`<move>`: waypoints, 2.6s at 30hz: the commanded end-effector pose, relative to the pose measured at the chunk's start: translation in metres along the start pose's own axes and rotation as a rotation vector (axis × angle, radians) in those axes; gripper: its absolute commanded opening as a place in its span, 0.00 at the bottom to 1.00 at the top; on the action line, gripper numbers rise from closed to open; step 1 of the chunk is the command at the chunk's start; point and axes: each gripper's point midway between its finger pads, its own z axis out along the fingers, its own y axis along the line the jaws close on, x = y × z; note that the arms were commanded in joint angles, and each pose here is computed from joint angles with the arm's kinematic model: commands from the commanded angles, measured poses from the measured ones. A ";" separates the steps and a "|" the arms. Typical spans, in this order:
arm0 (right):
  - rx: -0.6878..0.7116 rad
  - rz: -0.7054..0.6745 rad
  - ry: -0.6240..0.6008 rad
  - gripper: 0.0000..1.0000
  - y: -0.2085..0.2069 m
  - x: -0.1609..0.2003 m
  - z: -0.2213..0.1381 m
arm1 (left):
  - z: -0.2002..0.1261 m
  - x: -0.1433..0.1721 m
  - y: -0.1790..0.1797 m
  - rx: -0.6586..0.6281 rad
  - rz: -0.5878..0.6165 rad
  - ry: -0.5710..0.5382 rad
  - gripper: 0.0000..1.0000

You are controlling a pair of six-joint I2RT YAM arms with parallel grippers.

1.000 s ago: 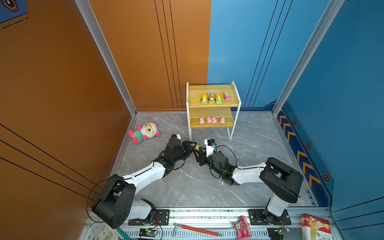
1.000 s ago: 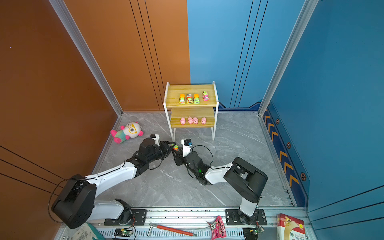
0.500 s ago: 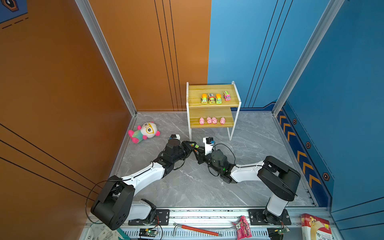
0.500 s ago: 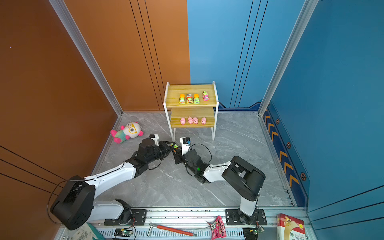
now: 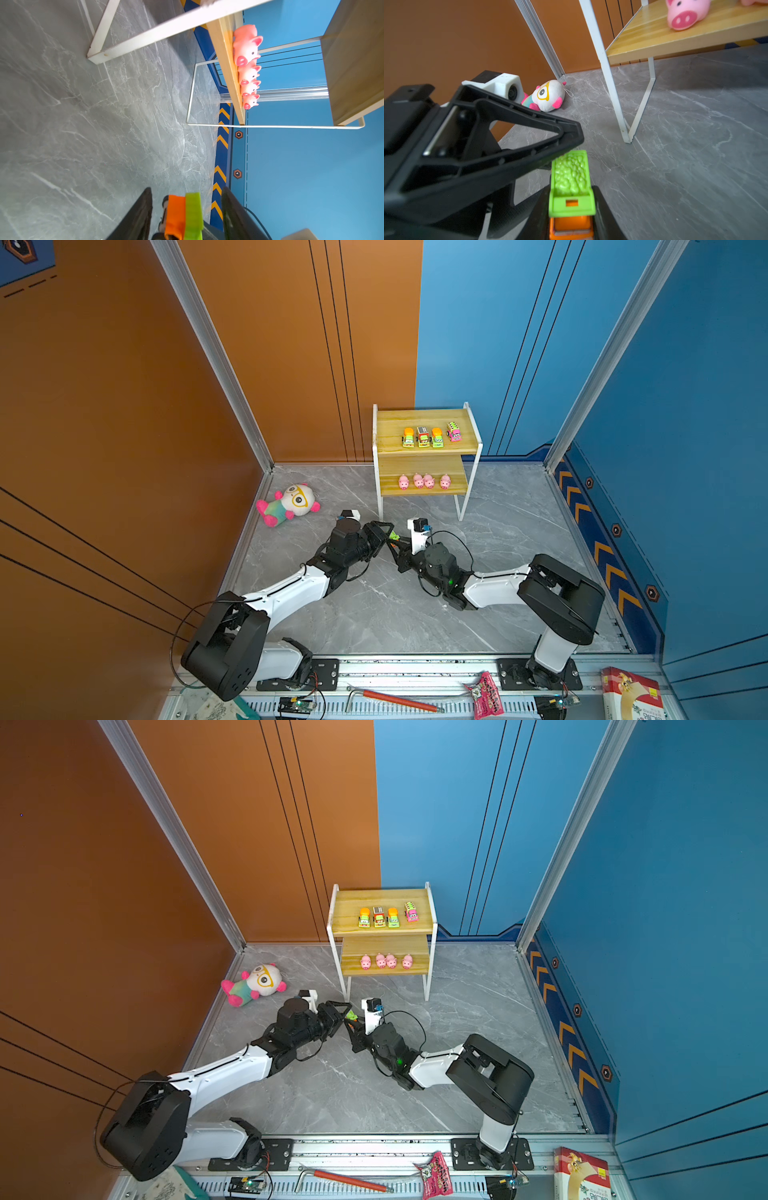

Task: Organize plastic toys on shelves
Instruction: Place the plastic toy at the center of the table.

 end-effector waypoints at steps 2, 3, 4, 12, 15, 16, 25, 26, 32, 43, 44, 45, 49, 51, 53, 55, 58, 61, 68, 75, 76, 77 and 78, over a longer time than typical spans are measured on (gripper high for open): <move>0.027 -0.043 0.058 0.19 -0.006 0.020 -0.015 | -0.005 -0.001 0.011 -0.014 0.031 -0.005 0.61; 0.039 -0.052 0.073 0.19 -0.009 0.026 -0.018 | -0.005 -0.001 0.014 -0.027 0.038 -0.004 0.63; 0.051 -0.067 0.090 0.19 -0.011 0.032 -0.020 | -0.006 -0.001 0.018 -0.037 0.050 -0.001 0.65; 0.144 -0.198 0.186 0.19 -0.026 0.079 -0.031 | -0.026 0.001 0.061 -0.230 0.199 0.008 0.77; 0.177 -0.240 0.206 0.19 -0.030 0.095 -0.029 | -0.041 -0.004 0.074 -0.306 0.264 -0.013 0.78; 0.187 -0.251 0.211 0.20 -0.032 0.100 -0.028 | -0.046 -0.006 0.078 -0.328 0.282 -0.022 0.78; 0.251 -0.309 0.244 0.24 -0.045 0.129 -0.021 | -0.078 -0.030 0.081 -0.407 0.364 -0.075 0.81; 0.249 -0.308 0.251 0.24 -0.045 0.131 -0.019 | -0.080 -0.034 0.077 -0.406 0.374 -0.078 0.82; 0.243 -0.308 0.279 0.37 -0.045 0.139 -0.015 | -0.093 -0.051 0.056 -0.413 0.413 -0.053 0.85; 0.192 -0.273 0.288 0.52 -0.041 0.133 -0.010 | -0.099 -0.075 0.028 -0.390 0.523 -0.018 0.85; 0.190 -0.272 0.287 0.51 -0.041 0.133 -0.010 | -0.098 -0.076 0.029 -0.381 0.516 -0.013 0.85; 0.181 -0.269 0.288 0.50 -0.040 0.132 -0.009 | -0.096 -0.075 0.028 -0.358 0.509 -0.004 0.85; 0.159 -0.260 0.294 0.45 -0.039 0.131 -0.008 | -0.090 -0.070 0.022 -0.290 0.513 0.045 0.85; 0.151 -0.257 0.294 0.42 -0.039 0.130 -0.007 | -0.090 -0.070 0.019 -0.274 0.520 0.055 0.85; 0.140 -0.258 0.295 0.40 -0.038 0.129 -0.007 | -0.091 -0.070 0.018 -0.264 0.522 0.055 0.85; 0.132 -0.266 0.295 0.38 -0.036 0.127 -0.007 | -0.091 -0.070 0.018 -0.253 0.519 0.055 0.85; 0.123 -0.278 0.297 0.37 -0.033 0.126 -0.008 | -0.090 -0.072 0.019 -0.244 0.505 0.054 0.85; 0.121 -0.291 0.296 0.37 -0.031 0.123 -0.009 | -0.089 -0.075 0.021 -0.234 0.485 0.051 0.85; 0.119 -0.307 0.291 0.39 -0.030 0.119 -0.011 | -0.090 -0.079 0.022 -0.227 0.465 0.043 0.85; 0.121 -0.308 0.284 0.36 -0.027 0.113 -0.013 | -0.089 -0.080 0.024 -0.219 0.448 0.044 0.85; 0.122 -0.309 0.285 0.34 -0.027 0.113 -0.013 | -0.089 -0.080 0.023 -0.217 0.447 0.044 0.85; 0.124 -0.311 0.290 0.31 -0.027 0.113 -0.013 | -0.088 -0.080 0.024 -0.216 0.447 0.044 0.85; 0.126 -0.313 0.296 0.28 -0.028 0.114 -0.013 | -0.088 -0.080 0.024 -0.217 0.444 0.042 0.85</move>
